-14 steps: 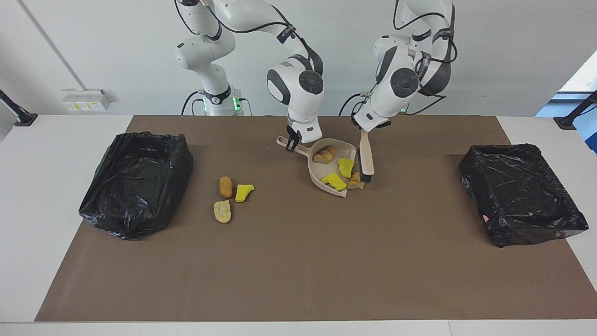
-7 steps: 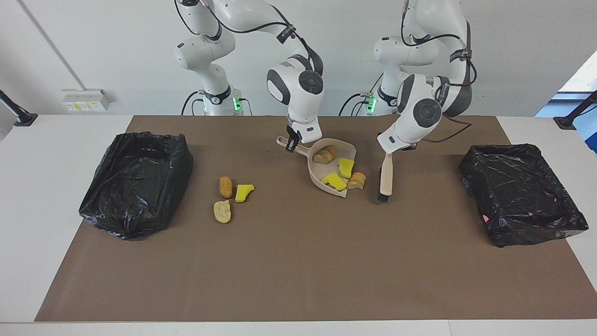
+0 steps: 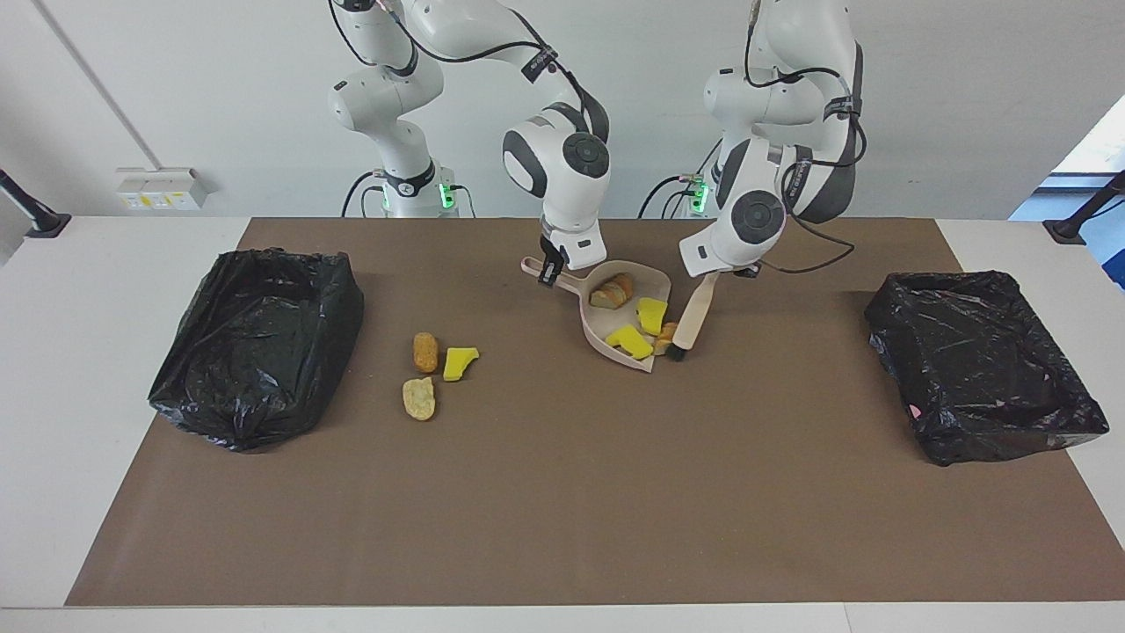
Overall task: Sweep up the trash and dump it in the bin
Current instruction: 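Push the remaining pieces into the dustpan with the brush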
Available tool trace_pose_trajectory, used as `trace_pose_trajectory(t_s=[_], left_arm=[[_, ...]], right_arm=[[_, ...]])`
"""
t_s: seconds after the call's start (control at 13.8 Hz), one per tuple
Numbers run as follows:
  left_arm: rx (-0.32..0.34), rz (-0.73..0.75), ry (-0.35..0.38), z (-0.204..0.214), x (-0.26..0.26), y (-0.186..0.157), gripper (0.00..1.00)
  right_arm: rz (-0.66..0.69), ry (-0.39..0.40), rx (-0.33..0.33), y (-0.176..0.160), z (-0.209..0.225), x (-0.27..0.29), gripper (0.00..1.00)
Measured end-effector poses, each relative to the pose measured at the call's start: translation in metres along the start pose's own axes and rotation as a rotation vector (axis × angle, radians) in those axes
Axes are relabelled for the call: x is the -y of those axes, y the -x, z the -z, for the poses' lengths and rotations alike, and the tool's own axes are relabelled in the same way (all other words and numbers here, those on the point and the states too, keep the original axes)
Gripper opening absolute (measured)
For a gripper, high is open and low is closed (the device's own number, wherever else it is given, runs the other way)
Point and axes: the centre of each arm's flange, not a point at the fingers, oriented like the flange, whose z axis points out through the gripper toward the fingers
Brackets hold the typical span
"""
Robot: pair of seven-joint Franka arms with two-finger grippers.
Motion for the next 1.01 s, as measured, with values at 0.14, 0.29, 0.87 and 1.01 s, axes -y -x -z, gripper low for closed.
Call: trace_pose_trajectory(t_s=[0.14, 0.29, 0.87, 1.01], left_arm=[[0.013, -0.032, 0.019, 0.002, -0.023, -0.001, 0.26], [0.009, -0.040, 0.038, 0.004, -0.034, -0.002, 0.26], [-0.079, 0.250, 0.058, 0.053, -0.008, 0.017, 0.26], [-0.117, 0.330, 0.061, 0.068, -0.002, 0.031, 0.26]], right_arm=[[0.000, 0.000, 0.000, 0.000, 0.000, 0.000, 0.32], [0.000, 0.000, 0.000, 0.000, 0.000, 0.000, 0.32], [0.000, 0.000, 0.000, 0.000, 0.000, 0.000, 0.32], [-0.003, 0.001, -0.003, 0.001, 0.001, -0.002, 0.32]])
